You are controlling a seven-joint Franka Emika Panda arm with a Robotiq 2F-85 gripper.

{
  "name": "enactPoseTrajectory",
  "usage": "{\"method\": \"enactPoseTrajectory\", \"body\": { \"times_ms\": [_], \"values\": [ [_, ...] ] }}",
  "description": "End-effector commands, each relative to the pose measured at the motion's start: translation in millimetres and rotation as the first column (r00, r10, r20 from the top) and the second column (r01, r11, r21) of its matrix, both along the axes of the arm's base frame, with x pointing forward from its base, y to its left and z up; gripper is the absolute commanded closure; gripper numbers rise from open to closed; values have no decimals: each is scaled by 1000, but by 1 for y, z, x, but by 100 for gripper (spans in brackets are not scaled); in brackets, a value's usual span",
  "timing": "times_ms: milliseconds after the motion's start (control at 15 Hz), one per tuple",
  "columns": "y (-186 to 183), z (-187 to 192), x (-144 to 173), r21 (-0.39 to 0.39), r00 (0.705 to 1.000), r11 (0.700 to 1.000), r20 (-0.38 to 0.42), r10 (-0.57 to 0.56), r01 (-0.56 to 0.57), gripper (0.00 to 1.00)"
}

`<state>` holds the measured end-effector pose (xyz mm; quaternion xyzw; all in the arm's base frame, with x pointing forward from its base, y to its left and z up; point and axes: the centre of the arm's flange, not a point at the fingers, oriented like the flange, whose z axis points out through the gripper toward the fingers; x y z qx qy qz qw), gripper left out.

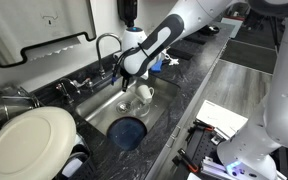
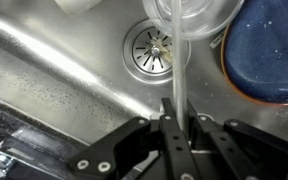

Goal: Put the straw inside the bowl

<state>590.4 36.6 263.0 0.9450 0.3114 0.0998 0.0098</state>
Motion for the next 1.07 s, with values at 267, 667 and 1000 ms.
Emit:
{"method": "enactPoseTrajectory", "body": {
  "times_ms": [267,667,1000],
  "values": [
    [-4,71,-23,32,991,998,121,-49,45,97],
    [13,110,-23,191,968,982,247,-42,-6,97],
    [51,104,-19,339,965,936,262,0,-92,97]
  ]
}}
